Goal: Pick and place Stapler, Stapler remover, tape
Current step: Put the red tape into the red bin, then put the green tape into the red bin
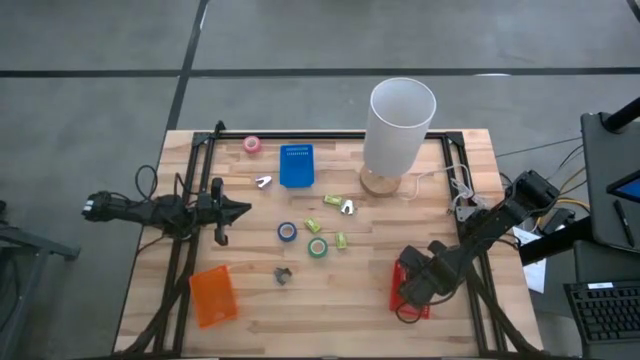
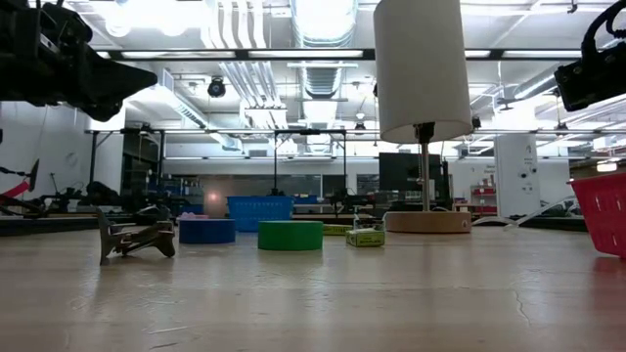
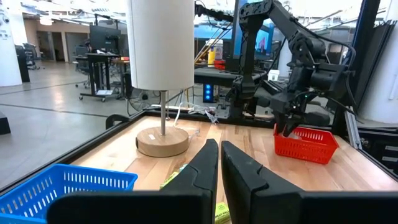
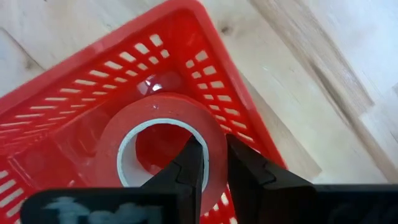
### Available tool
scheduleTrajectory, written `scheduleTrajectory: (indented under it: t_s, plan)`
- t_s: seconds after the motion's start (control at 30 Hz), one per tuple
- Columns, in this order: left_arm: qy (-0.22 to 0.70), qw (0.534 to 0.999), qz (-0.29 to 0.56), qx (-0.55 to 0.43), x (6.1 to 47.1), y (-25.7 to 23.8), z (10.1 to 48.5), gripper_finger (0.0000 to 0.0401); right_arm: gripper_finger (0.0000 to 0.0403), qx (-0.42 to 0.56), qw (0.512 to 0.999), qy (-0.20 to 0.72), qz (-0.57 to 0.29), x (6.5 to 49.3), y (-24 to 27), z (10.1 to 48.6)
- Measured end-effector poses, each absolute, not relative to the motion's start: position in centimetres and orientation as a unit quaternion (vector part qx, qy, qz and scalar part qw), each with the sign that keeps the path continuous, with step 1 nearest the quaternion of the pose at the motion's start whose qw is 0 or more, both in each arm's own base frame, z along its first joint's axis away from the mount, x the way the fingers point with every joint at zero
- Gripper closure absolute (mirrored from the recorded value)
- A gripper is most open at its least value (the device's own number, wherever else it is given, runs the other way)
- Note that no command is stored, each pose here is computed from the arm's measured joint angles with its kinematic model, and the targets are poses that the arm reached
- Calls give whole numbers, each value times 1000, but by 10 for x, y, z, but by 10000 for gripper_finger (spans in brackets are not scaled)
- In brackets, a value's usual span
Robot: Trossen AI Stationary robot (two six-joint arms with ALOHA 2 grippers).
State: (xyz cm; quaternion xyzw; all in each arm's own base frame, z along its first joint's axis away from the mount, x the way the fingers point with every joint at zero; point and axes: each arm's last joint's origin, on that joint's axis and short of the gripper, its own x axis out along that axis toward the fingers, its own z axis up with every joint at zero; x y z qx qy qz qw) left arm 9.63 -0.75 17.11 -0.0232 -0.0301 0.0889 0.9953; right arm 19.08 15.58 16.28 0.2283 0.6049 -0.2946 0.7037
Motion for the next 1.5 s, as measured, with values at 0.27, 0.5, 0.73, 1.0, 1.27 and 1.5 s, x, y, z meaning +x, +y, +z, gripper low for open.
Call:
scheduleTrajectory:
  t_s: [0.27, 0.5, 0.73, 1.0, 1.27, 1.5]
  plan:
    - [-30, 995, 89, -23, 96, -7, 171, 375, 353, 224, 708, 599, -299, 190, 154, 160]
    - [-30, 995, 89, -23, 96, -8, 171, 375, 331, 226, 711, 598, -293, 191, 155, 160]
    - [-30, 995, 89, -23, 96, -8, 171, 375, 279, 227, 710, 598, -294, 191, 155, 161]
    - [-30, 995, 89, -23, 96, -8, 171, 375, 258, 235, 718, 593, -277, 197, 160, 178]
    - [-30, 995, 89, -23, 96, -8, 171, 375, 278, 206, 796, 522, -227, 220, 173, 218]
    - [-30, 995, 89, -23, 96, -8, 171, 375, 289, 119, 882, 422, -171, 252, 167, 237]
